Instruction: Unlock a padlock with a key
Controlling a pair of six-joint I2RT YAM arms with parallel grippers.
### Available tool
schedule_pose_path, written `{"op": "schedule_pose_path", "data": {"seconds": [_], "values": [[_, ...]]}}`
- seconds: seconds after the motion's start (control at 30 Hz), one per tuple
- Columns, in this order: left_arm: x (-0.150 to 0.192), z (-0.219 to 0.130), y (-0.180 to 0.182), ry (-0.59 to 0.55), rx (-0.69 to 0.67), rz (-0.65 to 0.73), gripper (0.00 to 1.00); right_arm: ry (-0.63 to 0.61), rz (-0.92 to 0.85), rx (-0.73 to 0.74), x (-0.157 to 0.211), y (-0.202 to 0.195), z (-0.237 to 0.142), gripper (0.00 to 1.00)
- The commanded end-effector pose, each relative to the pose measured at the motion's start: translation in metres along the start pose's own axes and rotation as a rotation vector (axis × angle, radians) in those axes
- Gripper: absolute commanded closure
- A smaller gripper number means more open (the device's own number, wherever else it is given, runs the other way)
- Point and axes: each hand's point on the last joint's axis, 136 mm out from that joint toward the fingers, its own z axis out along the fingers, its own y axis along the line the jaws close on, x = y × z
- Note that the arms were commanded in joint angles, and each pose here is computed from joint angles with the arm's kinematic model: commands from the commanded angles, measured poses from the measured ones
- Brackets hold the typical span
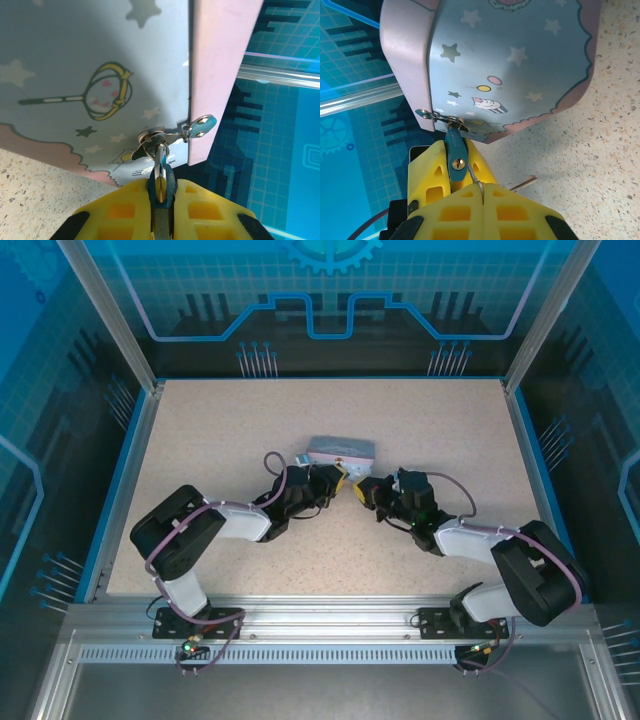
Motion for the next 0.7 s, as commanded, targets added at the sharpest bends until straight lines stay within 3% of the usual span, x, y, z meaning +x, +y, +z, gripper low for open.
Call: {"op": "schedule_pose_path", "data": {"seconds": [0.0,0.67], "values": [[0.0007,-0.0006,-0.0115,-0.009,0.061,-0.010,1.00,0.007,-0.021,-0.057,0.0047,0.0216,0.0047,1.00],[0.0012,0.0011,-0.0137,-0.005,0.074,-0.014,1.00,0.011,-0.027,-0.048,0.0037,0.0190,0.0117,1.00]]}}
